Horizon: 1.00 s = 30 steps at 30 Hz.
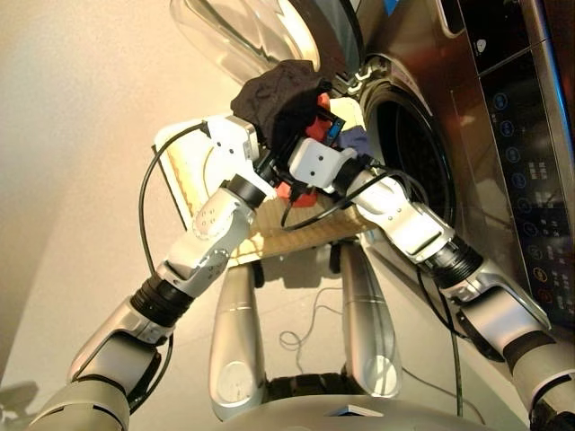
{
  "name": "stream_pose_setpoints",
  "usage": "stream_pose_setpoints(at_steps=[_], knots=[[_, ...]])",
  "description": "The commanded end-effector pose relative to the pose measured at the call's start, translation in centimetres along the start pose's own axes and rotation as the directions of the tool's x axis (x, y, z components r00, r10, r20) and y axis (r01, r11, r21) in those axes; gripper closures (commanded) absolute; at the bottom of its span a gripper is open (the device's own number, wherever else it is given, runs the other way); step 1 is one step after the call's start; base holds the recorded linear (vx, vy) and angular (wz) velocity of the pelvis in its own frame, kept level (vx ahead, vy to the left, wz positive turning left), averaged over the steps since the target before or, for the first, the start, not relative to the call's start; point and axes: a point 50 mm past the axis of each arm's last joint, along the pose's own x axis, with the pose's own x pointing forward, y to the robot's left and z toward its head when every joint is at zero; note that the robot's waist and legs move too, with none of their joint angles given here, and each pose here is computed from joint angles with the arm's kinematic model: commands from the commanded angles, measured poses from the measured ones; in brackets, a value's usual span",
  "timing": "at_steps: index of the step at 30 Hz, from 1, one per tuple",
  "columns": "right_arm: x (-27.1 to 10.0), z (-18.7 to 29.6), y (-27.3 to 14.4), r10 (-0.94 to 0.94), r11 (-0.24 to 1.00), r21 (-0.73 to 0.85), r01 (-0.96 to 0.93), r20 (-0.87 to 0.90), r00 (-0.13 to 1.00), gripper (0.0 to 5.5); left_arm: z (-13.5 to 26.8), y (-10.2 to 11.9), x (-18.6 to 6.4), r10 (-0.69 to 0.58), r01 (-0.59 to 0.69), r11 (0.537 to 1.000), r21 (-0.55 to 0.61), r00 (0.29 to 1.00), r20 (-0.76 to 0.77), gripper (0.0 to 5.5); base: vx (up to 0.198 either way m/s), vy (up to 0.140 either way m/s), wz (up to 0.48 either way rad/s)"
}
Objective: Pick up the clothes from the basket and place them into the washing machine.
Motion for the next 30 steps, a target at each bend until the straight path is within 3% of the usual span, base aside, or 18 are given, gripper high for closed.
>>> stream_pose_setpoints(at_steps=[1, 6, 7, 8, 22, 23, 24, 25, 26, 27, 28, 29, 30], knots=[[2.6, 9.6, -4.5, -0.047, 0.953, -0.258, 0.159, 0.391, 0.919, 0.0, 0.8, -8.3, 0.6, -0.379, 0.39, 0.911, -0.131, 0.92, 0.101, 5.5, 0.0, 0.0, 0.0], [2.3, 9.9, -5.6, -0.172, 0.908, -0.28, 0.313, 0.432, 0.885, 0.0, 0.8, -8.1, 0.6, -0.36, 0.372, 0.917, -0.144, 0.927, 0.103, 5.5, 0.0, 0.0, 0.0], [2.1, 10.2, -5.7, -0.197, 0.895, -0.28, 0.348, 0.45, 0.871, 3.11, 0.8, -8.1, 0.6, -0.355, 0.368, 0.918, -0.148, 0.929, 0.103, 5.5, 0.0, 0.0, 0.0], [2.1, 10.2, -5.6, -0.198, 0.891, -0.287, 0.353, 0.453, 0.869, 5.5, 0.8, -8.1, 0.7, -0.353, 0.365, 0.919, -0.148, 0.93, 0.104, 5.5, 0.0, 0.0, 0.0], [1.1, 9.6, -5.7, -0.283, 0.849, -0.277, 0.45, 0.48, 0.83, 5.5, 0.6, -8.2, 0.8, -0.341, 0.354, 0.922, -0.157, 0.934, 0.106, 5.5, 0.0, 0.0, 0.0], [1.0, 9.5, -5.7, -0.287, 0.848, -0.276, 0.452, 0.478, 0.83, 5.5, 0.7, -8.2, 0.9, -0.337, 0.351, 0.923, -0.155, 0.935, 0.11, 5.0, 0.0, 0.0, 0.0], [0.8, 9.1, -5.8, -0.297, 0.848, -0.27, 0.455, 0.468, 0.832, 5.5, 0.6, -8.1, 0.9, -0.33, 0.344, 0.926, -0.156, 0.938, 0.108, 3.71, 0.0, 0.0, 0.0], [0.8, 9.1, -5.8, -0.298, 0.848, -0.27, 0.455, 0.468, 0.832, 5.5, 0.6, -8.1, 0.9, -0.33, 0.344, 0.926, -0.156, 0.938, 0.108, 3.13, 0.0, 0.0, 0.0], [0.7, 8.8, -5.7, -0.308, 0.85, -0.261, 0.458, 0.46, 0.833, 5.5, 0.6, -8.1, 0.9, -0.329, 0.342, 0.927, -0.155, 0.938, 0.105, 4.79, 0.0, 0.0, 0.0], [0.6, 8.6, -5.7, -0.312, 0.852, -0.256, 0.457, 0.452, 0.835, 5.5, 0.5, -8.2, 0.9, -0.33, 0.343, 0.926, -0.16, 0.938, 0.104, 5.5, 0.0, 0.0, 0.0], [0.6, 8.3, -5.6, -0.314, 0.854, -0.255, 0.454, 0.444, 0.839, 5.5, 0.5, -8.2, 0.9, -0.33, 0.343, 0.926, -0.16, 0.938, 0.103, 5.09, 0.0, 0.0, 0.0], [0.5, 8.0, -5.5, -0.315, 0.856, -0.255, 0.451, 0.436, 0.843, 5.5, 0.5, -8.1, 0.9, -0.328, 0.342, 0.926, -0.16, 0.939, 0.104, 3.26, 0.0, 0.0, 0.0], [0.3, 7.6, -5.3, -0.317, 0.858, -0.252, 0.447, 0.423, 0.849, 5.5, 0.6, -8.1, 0.9, -0.327, 0.341, 0.927, -0.155, 0.939, 0.107, 1.01, 0.0, 0.0, 0.0]])
